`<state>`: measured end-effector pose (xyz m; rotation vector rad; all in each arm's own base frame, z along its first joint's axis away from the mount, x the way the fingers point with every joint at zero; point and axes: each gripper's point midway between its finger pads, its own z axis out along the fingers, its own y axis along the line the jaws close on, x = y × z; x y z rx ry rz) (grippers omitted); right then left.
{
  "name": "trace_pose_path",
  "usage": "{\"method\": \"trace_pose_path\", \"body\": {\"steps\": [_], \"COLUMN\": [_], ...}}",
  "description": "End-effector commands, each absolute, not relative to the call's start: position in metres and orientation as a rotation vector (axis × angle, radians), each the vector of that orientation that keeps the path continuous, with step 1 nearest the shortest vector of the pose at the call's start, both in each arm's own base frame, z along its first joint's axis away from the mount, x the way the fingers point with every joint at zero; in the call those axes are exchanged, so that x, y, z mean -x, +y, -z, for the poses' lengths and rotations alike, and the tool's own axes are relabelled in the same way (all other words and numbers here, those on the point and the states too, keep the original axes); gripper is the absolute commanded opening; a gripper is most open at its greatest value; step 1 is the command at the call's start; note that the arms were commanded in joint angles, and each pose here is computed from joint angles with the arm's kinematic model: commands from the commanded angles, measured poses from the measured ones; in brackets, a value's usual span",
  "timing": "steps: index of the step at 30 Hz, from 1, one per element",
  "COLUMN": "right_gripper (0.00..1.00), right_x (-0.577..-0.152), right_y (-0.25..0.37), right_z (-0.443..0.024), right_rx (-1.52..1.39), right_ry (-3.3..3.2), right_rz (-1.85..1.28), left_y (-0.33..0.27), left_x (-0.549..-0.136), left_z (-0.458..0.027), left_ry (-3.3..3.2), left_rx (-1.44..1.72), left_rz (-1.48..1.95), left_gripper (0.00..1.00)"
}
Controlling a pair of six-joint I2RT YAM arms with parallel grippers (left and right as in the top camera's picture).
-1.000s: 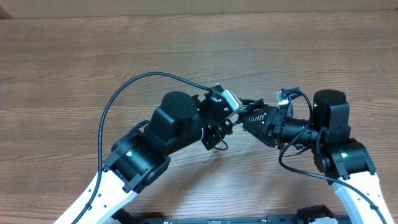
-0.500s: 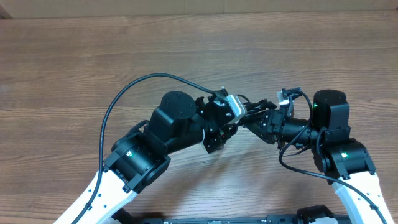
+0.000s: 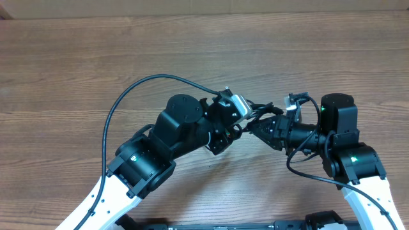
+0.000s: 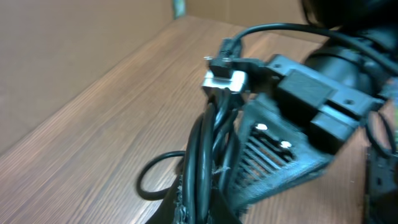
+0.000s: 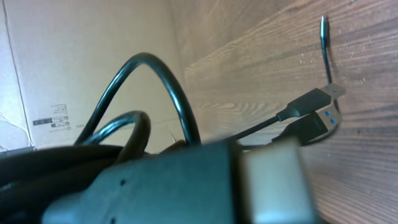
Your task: Untangle cables
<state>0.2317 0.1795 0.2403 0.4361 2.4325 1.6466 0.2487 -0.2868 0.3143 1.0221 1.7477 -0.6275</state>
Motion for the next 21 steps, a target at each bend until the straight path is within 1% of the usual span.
{"method": "trace_pose_path", "body": {"steps": [1, 12, 21], "right_gripper": [0.04, 0.04, 0.04], "right_x": [-0.2292, -0.2246, -0.2241], "right_y": [0.1785, 0.1779, 0.1807], "right_z": [-0.2361, -0.2314, -0.2372], "right_rx": [-0.388, -0.389, -0.308], "right_ry": [2.444, 2.471, 2.444], "right_rz": [-1.606, -1.598, -1.619], "left_y": [-0.2705, -0.2696, -0.2690], "left_x": [-0.2655, -0.2678, -0.2690], "left_z": [-0.3348, -0.3369, -0.3382], "left_ry": [1.745, 1.739, 1.732], "left_rx": [-0.886, -0.875, -0.873], "left_rz": [0.532, 0.521, 0.511], "left_gripper": [0.04, 0.04, 0.04]}}
